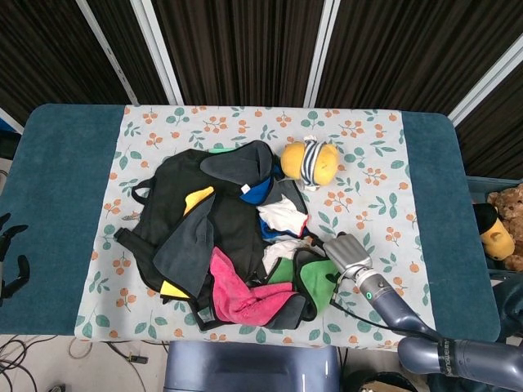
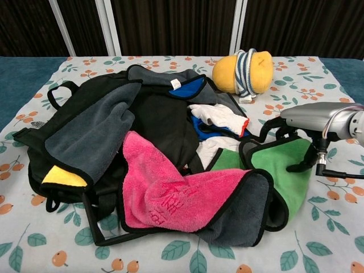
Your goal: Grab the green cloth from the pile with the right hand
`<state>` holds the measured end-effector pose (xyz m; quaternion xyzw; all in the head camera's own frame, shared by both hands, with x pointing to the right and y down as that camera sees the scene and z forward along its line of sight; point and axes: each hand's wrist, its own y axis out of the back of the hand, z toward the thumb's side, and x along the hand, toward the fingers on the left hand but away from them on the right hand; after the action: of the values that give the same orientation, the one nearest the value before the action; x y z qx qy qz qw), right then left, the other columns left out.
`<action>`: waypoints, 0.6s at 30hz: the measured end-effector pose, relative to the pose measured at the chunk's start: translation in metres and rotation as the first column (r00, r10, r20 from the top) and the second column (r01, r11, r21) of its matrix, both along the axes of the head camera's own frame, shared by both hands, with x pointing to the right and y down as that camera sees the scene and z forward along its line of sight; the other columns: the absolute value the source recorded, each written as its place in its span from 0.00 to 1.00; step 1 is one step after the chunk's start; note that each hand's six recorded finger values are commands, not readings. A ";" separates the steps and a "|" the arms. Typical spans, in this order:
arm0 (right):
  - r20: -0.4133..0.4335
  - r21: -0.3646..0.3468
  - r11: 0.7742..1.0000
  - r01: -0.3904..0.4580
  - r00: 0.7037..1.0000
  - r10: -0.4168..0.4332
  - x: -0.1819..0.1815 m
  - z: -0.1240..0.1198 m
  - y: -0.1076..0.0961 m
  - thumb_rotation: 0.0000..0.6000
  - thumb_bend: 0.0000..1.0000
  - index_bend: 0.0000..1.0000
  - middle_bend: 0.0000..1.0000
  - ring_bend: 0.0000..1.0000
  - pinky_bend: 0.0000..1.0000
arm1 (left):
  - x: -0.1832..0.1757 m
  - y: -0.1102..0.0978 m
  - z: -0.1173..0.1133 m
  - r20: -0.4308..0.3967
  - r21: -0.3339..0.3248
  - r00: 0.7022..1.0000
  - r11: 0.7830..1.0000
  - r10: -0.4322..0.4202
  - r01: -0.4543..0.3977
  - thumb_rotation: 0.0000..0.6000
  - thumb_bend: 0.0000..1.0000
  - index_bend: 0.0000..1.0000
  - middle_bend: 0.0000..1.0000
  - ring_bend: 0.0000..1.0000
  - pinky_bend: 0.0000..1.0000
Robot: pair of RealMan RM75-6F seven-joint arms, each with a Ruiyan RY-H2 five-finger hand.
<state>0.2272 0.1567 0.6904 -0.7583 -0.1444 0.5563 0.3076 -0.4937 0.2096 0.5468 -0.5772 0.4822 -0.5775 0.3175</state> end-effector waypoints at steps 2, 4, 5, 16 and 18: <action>0.004 0.014 1.000 -0.003 1.000 0.003 0.000 -0.001 -0.001 1.00 0.54 0.54 0.66 0.68 0.40 | 0.000 0.000 0.000 0.000 0.000 1.000 1.000 0.000 0.000 1.00 0.59 0.22 0.06 0.11 0.00; 0.011 0.029 1.000 -0.009 1.000 0.009 -0.001 -0.003 -0.001 1.00 0.55 0.61 0.68 0.69 0.40 | 0.000 0.000 0.000 -0.001 0.000 1.000 1.000 0.000 0.000 1.00 0.59 0.22 0.06 0.11 0.00; 0.014 0.033 0.999 -0.012 1.000 0.011 -0.001 -0.003 -0.001 1.00 0.55 0.65 0.68 0.70 0.40 | 0.000 0.000 0.000 -0.001 0.001 1.000 1.000 -0.001 0.001 1.00 0.59 0.22 0.06 0.11 0.00; 0.038 0.029 1.000 -0.005 0.999 0.004 0.001 -0.014 -0.004 1.00 0.54 0.81 0.72 0.72 0.40 | 0.000 0.000 0.000 -0.006 -0.001 1.000 1.000 -0.003 0.003 1.00 0.59 0.22 0.06 0.11 0.00; 0.052 0.036 0.999 -0.010 0.999 0.008 0.001 -0.018 -0.007 1.00 0.54 0.81 0.72 0.72 0.40 | 0.000 0.000 0.000 -0.007 0.000 1.000 1.000 -0.004 0.004 1.00 0.59 0.22 0.06 0.11 0.00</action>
<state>0.2278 0.1498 0.6726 -0.7661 -0.1657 0.5352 0.3150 -0.4938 0.2099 0.5466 -0.5784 0.4844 -0.5762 0.3144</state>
